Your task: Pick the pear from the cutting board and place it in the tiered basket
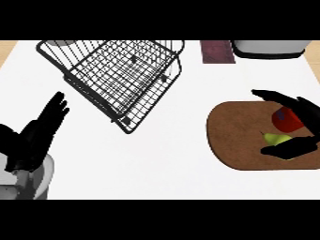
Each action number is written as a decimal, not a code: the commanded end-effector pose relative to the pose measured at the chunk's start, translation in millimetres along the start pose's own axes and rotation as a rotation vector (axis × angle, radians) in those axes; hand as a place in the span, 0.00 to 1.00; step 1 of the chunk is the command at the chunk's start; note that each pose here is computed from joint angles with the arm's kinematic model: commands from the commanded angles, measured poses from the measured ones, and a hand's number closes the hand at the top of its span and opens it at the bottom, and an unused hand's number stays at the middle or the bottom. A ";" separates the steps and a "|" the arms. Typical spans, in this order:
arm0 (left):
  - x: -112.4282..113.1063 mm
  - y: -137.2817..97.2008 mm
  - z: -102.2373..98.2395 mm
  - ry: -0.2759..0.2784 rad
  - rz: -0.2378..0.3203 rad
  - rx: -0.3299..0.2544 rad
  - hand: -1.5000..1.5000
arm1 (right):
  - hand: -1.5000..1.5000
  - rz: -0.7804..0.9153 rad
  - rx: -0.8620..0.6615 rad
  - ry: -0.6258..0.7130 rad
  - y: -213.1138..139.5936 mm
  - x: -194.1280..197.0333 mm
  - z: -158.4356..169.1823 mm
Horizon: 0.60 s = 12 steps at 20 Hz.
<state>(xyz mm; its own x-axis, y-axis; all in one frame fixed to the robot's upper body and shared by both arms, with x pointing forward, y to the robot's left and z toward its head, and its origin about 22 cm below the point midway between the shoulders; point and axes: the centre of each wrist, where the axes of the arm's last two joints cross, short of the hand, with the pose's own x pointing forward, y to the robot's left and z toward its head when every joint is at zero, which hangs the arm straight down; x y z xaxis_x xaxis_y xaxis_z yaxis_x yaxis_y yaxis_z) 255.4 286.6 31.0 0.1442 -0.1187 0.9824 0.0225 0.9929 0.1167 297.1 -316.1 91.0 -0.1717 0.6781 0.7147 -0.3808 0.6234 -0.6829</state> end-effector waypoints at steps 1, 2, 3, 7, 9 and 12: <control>-10.3 1.9 -0.8 0.021 0.003 -0.001 0.50 | 0.00 0.341 0.062 0.041 -47.6 31.5 3.7; -11.3 -4.9 -5.4 0.022 -0.001 -0.020 0.50 | 0.00 0.396 0.093 0.057 -59.8 37.6 5.6; -1.7 3.2 0.7 0.002 0.007 -0.018 0.50 | 0.00 0.457 0.161 0.086 -49.2 46.8 3.8; 5.1 3.3 -8.7 0.003 0.006 -0.013 0.50 | 0.00 0.640 0.471 0.226 -42.6 55.7 7.5; 2.3 2.3 -5.7 0.014 0.004 -0.010 0.50 | 0.00 0.683 0.571 0.276 -50.1 65.5 8.3; -7.5 -4.3 2.8 -0.004 -0.003 -0.023 0.50 | 0.00 0.681 0.605 0.265 -25.9 92.7 -13.5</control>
<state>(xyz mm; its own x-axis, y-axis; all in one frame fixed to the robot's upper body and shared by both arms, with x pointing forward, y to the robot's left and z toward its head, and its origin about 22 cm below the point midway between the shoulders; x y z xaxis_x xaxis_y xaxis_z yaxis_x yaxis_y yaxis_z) 261.0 286.4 31.6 0.1469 -0.1206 0.9818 0.0393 0.9925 0.1160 302.2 -293.2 168.1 -0.3189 0.9342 0.1597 -0.6497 -0.0928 -0.7545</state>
